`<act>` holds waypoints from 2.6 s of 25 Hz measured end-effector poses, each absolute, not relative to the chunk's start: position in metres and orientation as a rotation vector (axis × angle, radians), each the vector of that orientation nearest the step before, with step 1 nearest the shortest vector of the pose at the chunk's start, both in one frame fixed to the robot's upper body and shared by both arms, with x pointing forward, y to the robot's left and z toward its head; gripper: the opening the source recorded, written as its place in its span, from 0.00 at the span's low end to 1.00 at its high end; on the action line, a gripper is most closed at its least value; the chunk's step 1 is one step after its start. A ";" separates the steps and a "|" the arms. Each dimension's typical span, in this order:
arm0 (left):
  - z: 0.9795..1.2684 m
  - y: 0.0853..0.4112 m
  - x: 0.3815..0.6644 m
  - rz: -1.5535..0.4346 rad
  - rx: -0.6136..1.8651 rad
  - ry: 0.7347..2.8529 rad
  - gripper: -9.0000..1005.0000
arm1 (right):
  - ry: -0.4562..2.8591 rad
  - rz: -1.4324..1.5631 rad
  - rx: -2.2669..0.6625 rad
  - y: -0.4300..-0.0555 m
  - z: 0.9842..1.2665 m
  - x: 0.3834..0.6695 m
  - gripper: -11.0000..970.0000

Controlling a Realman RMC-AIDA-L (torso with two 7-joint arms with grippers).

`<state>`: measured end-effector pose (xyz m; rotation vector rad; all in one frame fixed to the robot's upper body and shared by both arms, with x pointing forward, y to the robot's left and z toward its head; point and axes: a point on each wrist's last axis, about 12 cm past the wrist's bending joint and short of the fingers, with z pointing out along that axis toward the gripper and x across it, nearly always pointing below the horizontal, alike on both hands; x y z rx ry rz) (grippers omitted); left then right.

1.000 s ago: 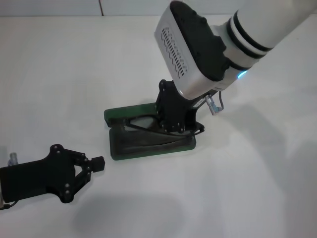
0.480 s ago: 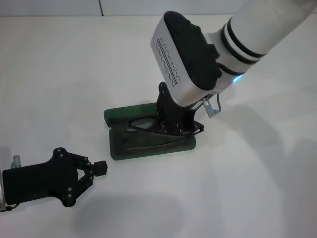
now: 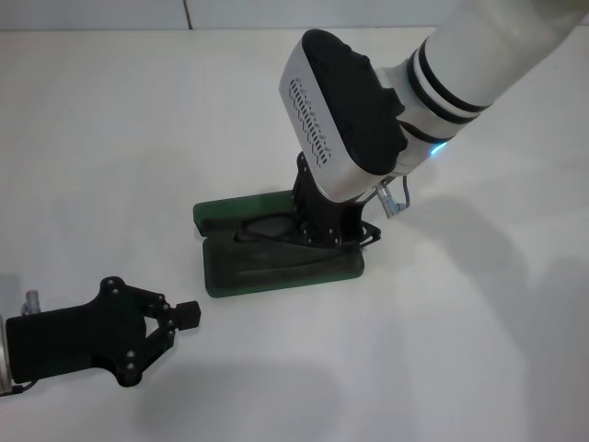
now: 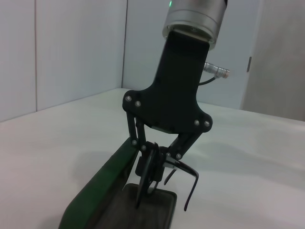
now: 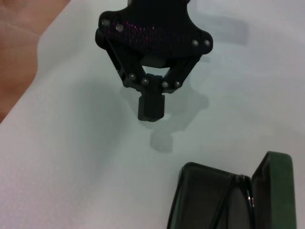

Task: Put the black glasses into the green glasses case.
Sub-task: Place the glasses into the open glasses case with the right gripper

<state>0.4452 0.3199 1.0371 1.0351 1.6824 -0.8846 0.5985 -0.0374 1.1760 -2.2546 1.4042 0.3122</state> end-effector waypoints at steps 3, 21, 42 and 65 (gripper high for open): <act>1.037 0.320 0.446 -0.885 1.036 1.682 0.07 | 1.404 0.305 -2.249 -0.037 1.176 0.599 0.16; 1.036 0.318 0.446 -0.892 1.041 1.684 0.07 | 1.389 0.234 -2.235 -0.034 1.166 0.603 0.16; 1.034 0.314 0.444 -0.908 1.045 1.690 0.07 | 1.389 0.248 -2.185 -0.028 1.170 0.605 0.17; 1.033 0.314 0.443 -0.908 1.044 1.692 0.08 | 1.400 0.316 -2.186 -0.027 1.172 0.599 0.18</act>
